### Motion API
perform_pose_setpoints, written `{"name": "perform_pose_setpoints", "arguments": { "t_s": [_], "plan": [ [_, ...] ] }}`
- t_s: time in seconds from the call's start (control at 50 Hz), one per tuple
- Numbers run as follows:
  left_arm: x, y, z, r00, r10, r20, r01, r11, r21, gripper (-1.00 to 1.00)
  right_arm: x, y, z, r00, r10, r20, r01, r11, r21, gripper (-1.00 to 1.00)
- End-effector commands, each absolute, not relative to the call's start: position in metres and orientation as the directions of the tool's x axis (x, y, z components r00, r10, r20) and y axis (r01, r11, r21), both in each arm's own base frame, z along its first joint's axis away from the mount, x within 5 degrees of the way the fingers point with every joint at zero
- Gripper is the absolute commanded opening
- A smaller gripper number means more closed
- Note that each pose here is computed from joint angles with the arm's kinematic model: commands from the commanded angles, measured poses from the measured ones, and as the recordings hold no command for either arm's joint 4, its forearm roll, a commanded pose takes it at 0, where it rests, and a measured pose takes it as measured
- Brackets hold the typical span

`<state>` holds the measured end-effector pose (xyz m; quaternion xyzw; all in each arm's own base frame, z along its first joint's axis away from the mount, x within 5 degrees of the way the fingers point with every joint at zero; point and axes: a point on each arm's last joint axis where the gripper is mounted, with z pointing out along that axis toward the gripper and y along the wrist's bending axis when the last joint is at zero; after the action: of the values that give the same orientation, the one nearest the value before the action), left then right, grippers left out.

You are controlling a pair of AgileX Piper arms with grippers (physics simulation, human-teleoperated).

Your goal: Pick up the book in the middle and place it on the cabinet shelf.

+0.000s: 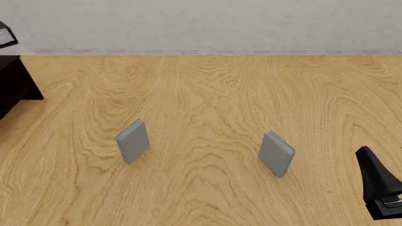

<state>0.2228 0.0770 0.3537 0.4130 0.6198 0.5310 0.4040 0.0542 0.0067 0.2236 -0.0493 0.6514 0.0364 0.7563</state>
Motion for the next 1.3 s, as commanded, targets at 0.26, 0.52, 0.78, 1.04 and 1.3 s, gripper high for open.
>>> {"name": "perform_pose_setpoints", "arguments": {
  "t_s": [0.26, 0.52, 0.78, 1.04, 1.3],
  "plan": [
    [0.238, 0.135, 0.358, -0.497, 0.865, -0.066, 0.035, 0.096, 0.995, -1.00, 0.055, 0.007, 0.222, 0.145, -0.017, -0.989, -0.119, 0.992, -0.035, 1.00],
    [0.240, 0.168, 0.345, -0.580, 0.808, -0.099, 0.022, 0.137, 0.990, -1.00, 0.055, 0.007, 0.222, 0.149, -0.024, -0.989, -0.121, 0.992, -0.042, 1.00],
    [0.242, 0.183, 0.323, -0.606, 0.793, -0.062, 0.020, 0.093, 0.995, -1.00, 0.054, 0.007, 0.226, 0.155, -0.025, -0.988, -0.120, 0.992, -0.044, 1.00],
    [0.266, 0.175, 0.283, -0.555, 0.830, -0.056, 0.058, 0.105, 0.993, -1.00, 0.054, 0.007, 0.224, 0.155, -0.047, -0.987, -0.111, 0.992, -0.065, 1.00],
    [0.278, 0.207, 0.267, -0.603, 0.796, -0.050, 0.088, 0.129, 0.988, -1.00, 0.054, 0.006, 0.223, 0.153, -0.045, -0.987, -0.103, 0.993, -0.061, 1.00]
  ]
}}
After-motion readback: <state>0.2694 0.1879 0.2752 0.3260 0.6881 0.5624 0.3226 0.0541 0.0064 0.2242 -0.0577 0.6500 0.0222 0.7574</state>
